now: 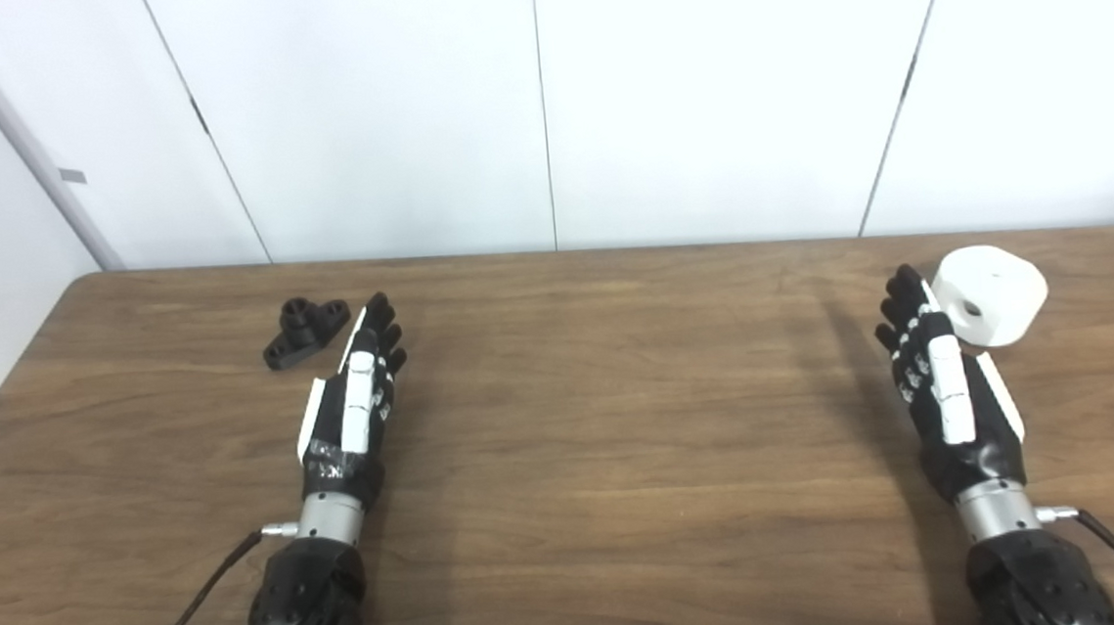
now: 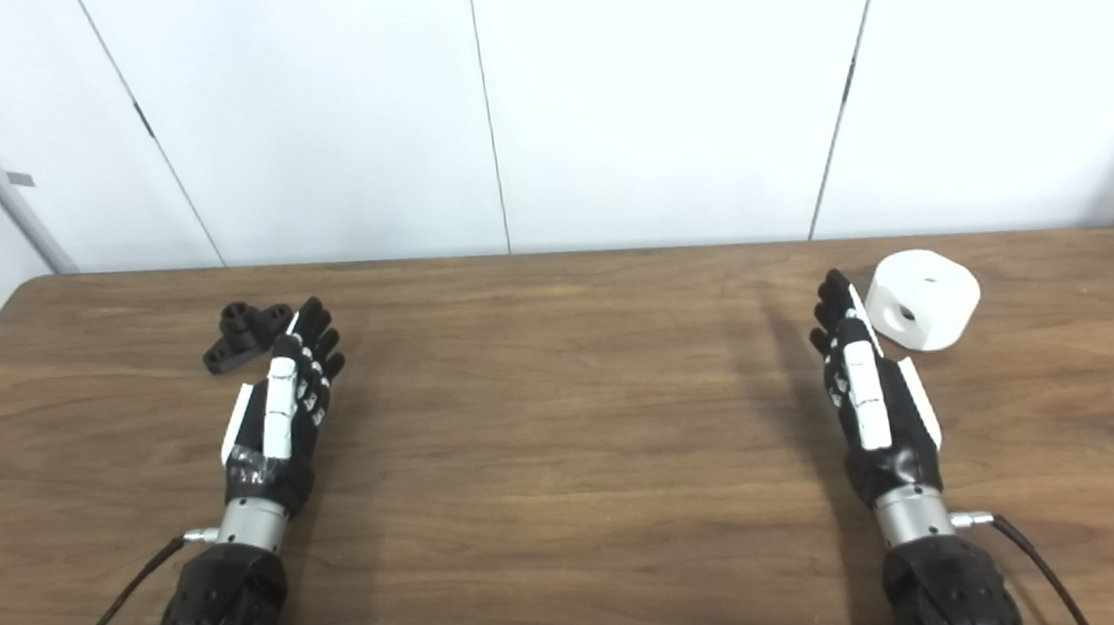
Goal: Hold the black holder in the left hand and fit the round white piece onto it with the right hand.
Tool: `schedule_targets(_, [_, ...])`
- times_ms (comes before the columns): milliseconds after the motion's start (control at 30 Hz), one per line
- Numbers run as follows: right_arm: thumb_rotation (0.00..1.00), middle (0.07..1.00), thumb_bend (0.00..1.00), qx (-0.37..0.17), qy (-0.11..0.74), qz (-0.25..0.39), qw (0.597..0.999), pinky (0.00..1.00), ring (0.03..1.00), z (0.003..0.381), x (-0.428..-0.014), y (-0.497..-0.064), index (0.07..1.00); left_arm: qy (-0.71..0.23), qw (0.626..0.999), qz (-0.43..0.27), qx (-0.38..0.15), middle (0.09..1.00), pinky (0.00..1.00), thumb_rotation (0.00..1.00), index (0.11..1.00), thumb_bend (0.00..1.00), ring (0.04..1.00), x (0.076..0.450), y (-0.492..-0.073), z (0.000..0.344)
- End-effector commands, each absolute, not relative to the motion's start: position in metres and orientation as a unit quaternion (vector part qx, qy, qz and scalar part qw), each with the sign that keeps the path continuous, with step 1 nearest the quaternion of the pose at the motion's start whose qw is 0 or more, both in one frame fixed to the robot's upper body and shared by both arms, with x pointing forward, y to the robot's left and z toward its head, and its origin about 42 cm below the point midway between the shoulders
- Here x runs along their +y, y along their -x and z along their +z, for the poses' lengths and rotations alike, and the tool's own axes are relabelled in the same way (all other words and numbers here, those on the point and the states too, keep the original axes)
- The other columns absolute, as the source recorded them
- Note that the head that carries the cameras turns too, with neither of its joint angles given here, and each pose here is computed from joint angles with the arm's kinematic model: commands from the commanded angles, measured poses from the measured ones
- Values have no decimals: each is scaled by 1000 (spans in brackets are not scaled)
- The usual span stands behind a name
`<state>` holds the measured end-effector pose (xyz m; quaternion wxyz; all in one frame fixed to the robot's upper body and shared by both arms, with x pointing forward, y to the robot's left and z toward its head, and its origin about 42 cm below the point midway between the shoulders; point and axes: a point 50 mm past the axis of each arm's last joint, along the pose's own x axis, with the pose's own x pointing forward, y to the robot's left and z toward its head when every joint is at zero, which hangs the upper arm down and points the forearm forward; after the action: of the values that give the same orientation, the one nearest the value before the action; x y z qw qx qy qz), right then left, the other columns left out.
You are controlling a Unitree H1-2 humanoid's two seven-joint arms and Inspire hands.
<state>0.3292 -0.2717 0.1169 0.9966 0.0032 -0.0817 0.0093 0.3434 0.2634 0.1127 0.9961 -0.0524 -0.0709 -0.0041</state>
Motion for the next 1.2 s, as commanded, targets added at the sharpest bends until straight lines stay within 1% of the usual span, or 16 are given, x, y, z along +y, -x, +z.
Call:
schedule_targets(0, [994, 1000, 406, -45, -26, 1, 999, 1000, 1000, 91, -266, -311, 1000, 61, 997, -3, -44, 1000, 985, 886, 1000, 662, 1000, 255, -330, 89])
schedule_targets(33, [993, 1000, 408, -45, -24, 1, 999, 1000, 1000, 91, -266, -310, 1000, 59, 997, -4, -46, 1000, 984, 883, 1000, 662, 1000, 255, -329, 89])
schedule_targets(100, [991, 1000, 397, -46, -22, 4, 999, 1000, 1000, 91, -267, -309, 1000, 54, 997, -7, -50, 1000, 989, 825, 1000, 609, 1000, 255, -328, 91])
schedule_targets(167, [992, 1000, 396, -48, -22, 3, 999, 1000, 1000, 90, -268, -307, 1000, 7, 998, 1, -54, 997, 957, 779, 999, 582, 992, 257, -327, 94])
schedule_targets(233, [992, 1000, 388, -50, -21, 3, 999, 1000, 1000, 91, -269, -307, 1000, -58, 996, 23, -57, 965, 870, 674, 975, 611, 944, 260, -327, 100])
schedule_targets(267, [996, 1000, 380, -50, -22, 3, 999, 1000, 1000, 91, -269, -307, 1000, -80, 994, 33, -62, 937, 858, 623, 953, 642, 915, 261, -327, 103])
schedule_targets(300, [999, 1000, 366, -49, -22, 4, 999, 1000, 1000, 91, -269, -307, 1000, -94, 992, 39, -68, 906, 847, 508, 928, 665, 884, 263, -328, 106])
schedule_targets(400, [1000, 1000, 344, -47, -22, 3, 999, 1000, 1000, 91, -268, -307, 1000, -149, 984, 48, -86, 851, 777, 286, 891, 685, 824, 270, -329, 117])
schedule_targets(433, [1000, 1000, 337, -49, -21, 3, 999, 1000, 1000, 91, -268, -306, 1000, -178, 978, 51, -94, 833, 760, 250, 879, 696, 805, 273, -328, 121])
schedule_targets(500, [1000, 1000, 331, -48, -18, 2, 999, 1000, 1000, 91, -267, -306, 1000, -227, 966, 53, -109, 806, 734, 222, 859, 712, 781, 280, -328, 129])
schedule_targets(567, [1000, 1000, 321, -47, -16, 1, 999, 1000, 1000, 91, -266, -305, 1000, -267, 955, 54, -120, 766, 718, 192, 814, 742, 754, 287, -327, 137])
schedule_targets(600, [1000, 1000, 320, -48, -14, 2, 999, 1000, 1000, 91, -266, -305, 1000, -298, 944, 59, -132, 760, 718, 189, 806, 748, 750, 292, -325, 144])
schedule_targets(667, [1000, 1000, 316, -47, -13, 4, 999, 1000, 1000, 91, -266, -305, 1000, -346, 923, 70, -154, 714, 672, 187, 743, 782, 712, 302, -321, 156])
schedule_targets(733, [1000, 1000, 328, -47, -13, 3, 999, 1000, 1000, 90, -265, -306, 1000, -375, 908, 80, -168, 697, 640, 196, 709, 790, 694, 308, -319, 163])
schedule_targets(933, [1000, 1000, 326, -45, -20, 3, 999, 1000, 1000, 88, -266, -307, 1000, -426, 874, 102, -210, 700, 596, 194, 687, 813, 679, 326, -315, 173])
schedule_targets(1167, [1000, 1000, 331, -44, -25, 3, 999, 1000, 1000, 87, -267, -308, 1000, -465, 833, 163, -251, 739, 619, 199, 704, 808, 719, 351, -321, 180])
